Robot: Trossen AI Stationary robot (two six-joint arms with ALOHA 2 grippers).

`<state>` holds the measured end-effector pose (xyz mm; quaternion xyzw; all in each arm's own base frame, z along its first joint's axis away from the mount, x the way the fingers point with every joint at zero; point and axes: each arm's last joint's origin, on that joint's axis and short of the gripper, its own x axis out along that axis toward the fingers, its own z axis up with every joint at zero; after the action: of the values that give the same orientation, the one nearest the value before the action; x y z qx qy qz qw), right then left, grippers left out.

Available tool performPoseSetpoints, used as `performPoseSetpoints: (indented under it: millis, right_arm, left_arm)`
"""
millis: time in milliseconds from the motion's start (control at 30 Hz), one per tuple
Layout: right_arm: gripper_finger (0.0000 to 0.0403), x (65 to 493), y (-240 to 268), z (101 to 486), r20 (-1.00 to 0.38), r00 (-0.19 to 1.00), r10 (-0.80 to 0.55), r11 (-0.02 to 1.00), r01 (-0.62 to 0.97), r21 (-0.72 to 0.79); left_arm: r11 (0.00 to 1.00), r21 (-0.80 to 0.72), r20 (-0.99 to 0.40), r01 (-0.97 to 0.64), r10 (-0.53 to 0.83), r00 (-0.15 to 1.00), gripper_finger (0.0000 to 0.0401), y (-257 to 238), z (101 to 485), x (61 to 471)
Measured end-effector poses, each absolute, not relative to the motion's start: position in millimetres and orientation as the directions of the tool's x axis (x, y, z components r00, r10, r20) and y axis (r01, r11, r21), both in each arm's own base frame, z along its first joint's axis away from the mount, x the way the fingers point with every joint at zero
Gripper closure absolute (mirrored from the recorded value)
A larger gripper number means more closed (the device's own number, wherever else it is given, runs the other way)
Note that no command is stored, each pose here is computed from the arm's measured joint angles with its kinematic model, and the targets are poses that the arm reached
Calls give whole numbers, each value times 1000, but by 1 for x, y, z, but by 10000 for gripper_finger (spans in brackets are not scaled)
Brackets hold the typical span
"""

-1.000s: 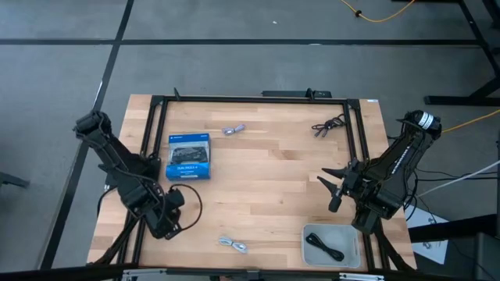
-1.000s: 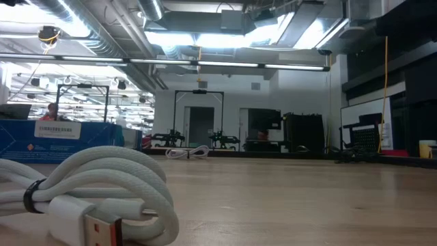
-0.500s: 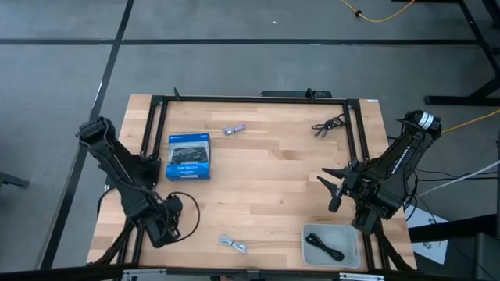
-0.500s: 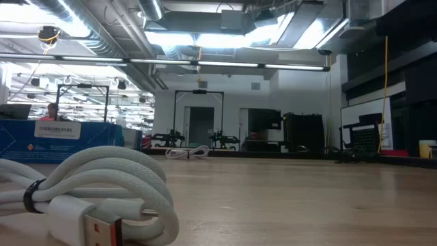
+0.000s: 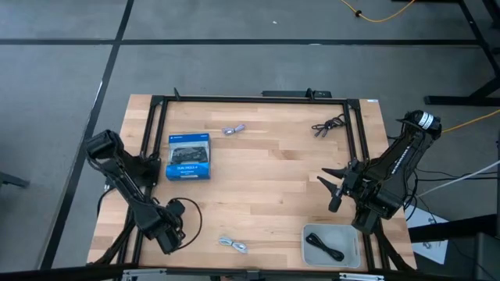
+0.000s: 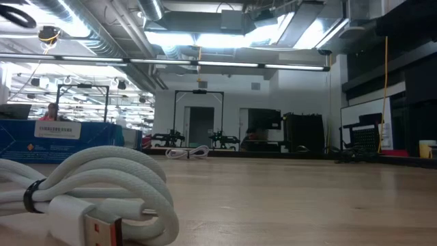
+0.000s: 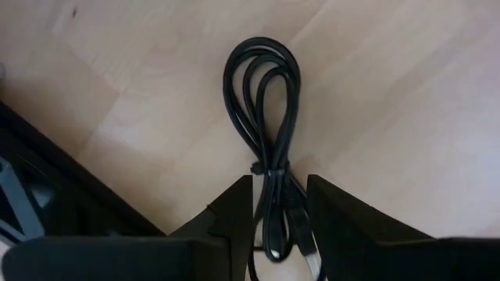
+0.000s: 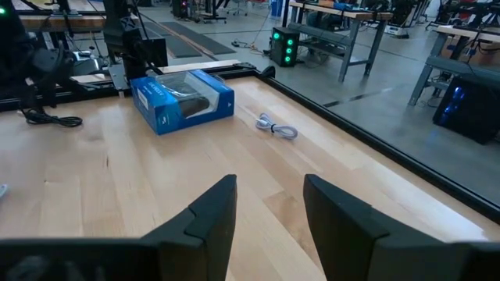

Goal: Pick and place USB-C Cables
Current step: Put the bottom black charger cable into the white bin

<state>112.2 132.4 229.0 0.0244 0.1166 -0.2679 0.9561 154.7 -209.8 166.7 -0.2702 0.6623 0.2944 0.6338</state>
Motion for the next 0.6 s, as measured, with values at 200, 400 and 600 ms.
performPoseSetpoints:
  millis: [200,400,600]
  right_arm:
    - [248,112,132,229,-237,829,-507,855,518,-16]
    - [248,112,133,229,-237,829,-506,855,518,-14]
    - [248,112,133,229,-238,829,-506,855,518,-11]
  left_arm:
    - [680,61,-998,-731,28,-58,286,-213,157,158]
    - [678,91,-996,-729,49,-78,286,-216,148,159]
    - [677,142,-988,-722,57,-141,286,-219,136,160]
